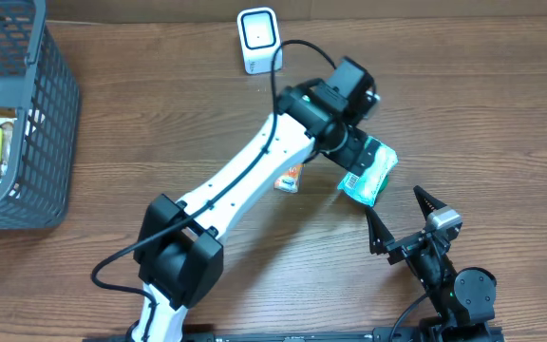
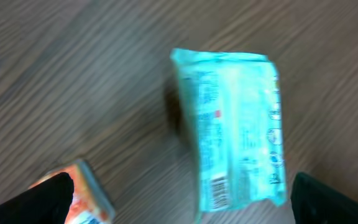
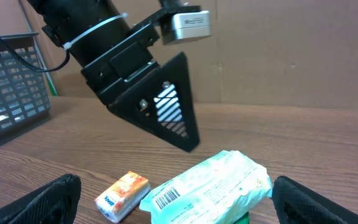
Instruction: Scan the item barcode
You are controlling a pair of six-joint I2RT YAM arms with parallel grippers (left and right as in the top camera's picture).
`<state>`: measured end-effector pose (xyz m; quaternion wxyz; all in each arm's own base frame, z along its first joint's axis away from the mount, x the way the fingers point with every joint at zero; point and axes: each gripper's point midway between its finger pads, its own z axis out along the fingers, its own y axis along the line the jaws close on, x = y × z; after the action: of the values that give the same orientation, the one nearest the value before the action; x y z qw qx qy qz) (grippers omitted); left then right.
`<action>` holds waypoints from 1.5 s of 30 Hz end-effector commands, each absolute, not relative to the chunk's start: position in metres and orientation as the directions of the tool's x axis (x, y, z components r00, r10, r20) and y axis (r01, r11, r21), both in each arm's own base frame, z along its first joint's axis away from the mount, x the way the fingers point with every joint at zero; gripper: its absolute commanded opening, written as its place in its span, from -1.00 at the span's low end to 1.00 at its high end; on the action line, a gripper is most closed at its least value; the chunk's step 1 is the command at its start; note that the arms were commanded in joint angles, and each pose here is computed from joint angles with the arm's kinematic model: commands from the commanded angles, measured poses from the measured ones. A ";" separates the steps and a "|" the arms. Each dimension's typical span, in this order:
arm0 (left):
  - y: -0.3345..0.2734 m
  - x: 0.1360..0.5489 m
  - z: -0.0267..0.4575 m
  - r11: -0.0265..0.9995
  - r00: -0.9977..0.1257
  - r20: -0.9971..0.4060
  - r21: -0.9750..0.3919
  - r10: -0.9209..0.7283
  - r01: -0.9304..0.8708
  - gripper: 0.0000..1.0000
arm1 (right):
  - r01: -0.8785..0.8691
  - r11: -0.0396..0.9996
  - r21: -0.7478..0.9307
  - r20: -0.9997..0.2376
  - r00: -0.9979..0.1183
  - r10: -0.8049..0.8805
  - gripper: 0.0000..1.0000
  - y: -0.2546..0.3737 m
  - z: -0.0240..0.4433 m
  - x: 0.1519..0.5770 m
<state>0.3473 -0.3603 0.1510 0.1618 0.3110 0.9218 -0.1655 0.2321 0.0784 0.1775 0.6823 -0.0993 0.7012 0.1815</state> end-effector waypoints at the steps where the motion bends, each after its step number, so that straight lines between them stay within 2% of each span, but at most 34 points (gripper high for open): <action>1: -0.371 0.339 0.157 0.727 -0.727 -0.422 -0.198 0.542 0.657 0.94 | -0.385 0.916 0.114 -0.994 -0.043 0.105 1.00 0.078 0.176 0.232; 10: -0.385 0.332 0.137 0.789 -0.763 -0.431 -0.166 0.481 0.592 0.89 | -0.385 0.916 0.114 -0.993 -0.044 0.105 1.00 0.078 0.176 0.232; 18: -0.400 0.331 0.122 0.779 -0.752 -0.456 -0.180 0.475 0.601 0.82 | -0.385 0.916 0.114 -0.993 -0.044 0.105 1.00 0.078 0.176 0.232; 29: -0.408 0.328 0.092 0.792 -0.768 -0.419 -0.161 0.485 0.588 0.63 | -0.385 0.916 0.114 -0.993 -0.044 0.105 1.00 0.078 0.176 0.232; 33: -0.408 0.328 0.091 0.793 -0.769 -0.418 -0.162 0.484 0.587 0.47 | -0.385 0.916 0.114 -0.993 -0.044 0.105 1.00 0.078 0.176 0.232; 39: -0.408 0.325 0.083 0.793 -0.772 -0.400 -0.157 0.494 0.589 0.46 | -0.385 0.916 0.114 -0.993 -0.044 0.105 1.00 0.078 0.176 0.232; 45: -0.409 0.325 0.077 0.793 -0.773 -0.393 -0.155 0.497 0.589 0.08 | -0.385 0.916 0.114 -0.993 -0.044 0.105 1.00 0.078 0.176 0.232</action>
<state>0.3272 -0.4087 0.0901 0.1752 0.2895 0.9293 -0.1477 0.2321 0.0783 0.1775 0.6823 -0.0991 0.7012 0.1814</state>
